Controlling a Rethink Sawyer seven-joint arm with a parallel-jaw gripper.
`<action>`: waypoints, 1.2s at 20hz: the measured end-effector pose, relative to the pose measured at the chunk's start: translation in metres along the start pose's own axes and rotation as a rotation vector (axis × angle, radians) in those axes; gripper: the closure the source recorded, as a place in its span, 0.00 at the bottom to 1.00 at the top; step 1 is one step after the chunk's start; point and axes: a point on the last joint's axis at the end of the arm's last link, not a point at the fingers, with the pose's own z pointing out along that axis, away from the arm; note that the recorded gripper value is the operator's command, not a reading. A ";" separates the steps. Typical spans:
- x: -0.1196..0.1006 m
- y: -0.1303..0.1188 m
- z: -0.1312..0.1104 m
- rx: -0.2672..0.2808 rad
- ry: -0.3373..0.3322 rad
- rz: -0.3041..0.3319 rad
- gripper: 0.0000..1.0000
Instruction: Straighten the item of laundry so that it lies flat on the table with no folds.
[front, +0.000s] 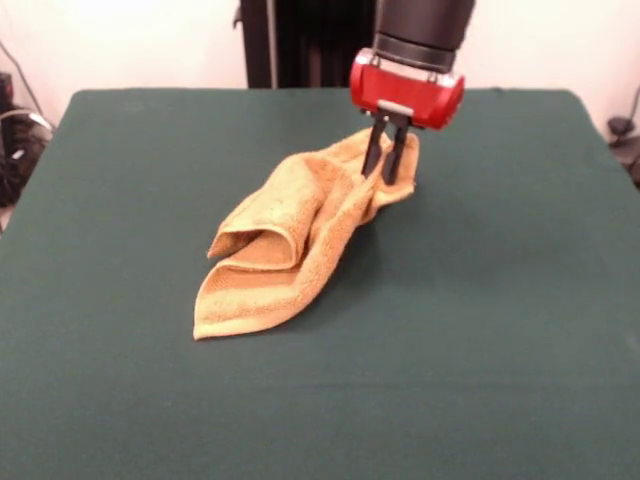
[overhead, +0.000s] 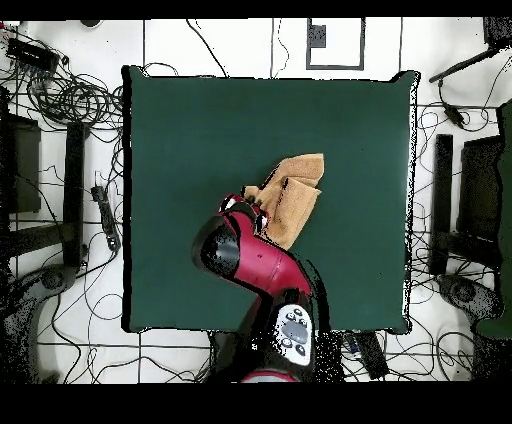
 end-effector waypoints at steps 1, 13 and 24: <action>-0.001 -0.001 0.000 -0.013 0.007 0.004 1.00; -0.041 -0.066 0.025 -0.137 0.079 0.112 1.00; -0.043 -0.009 0.012 -0.271 0.090 0.092 1.00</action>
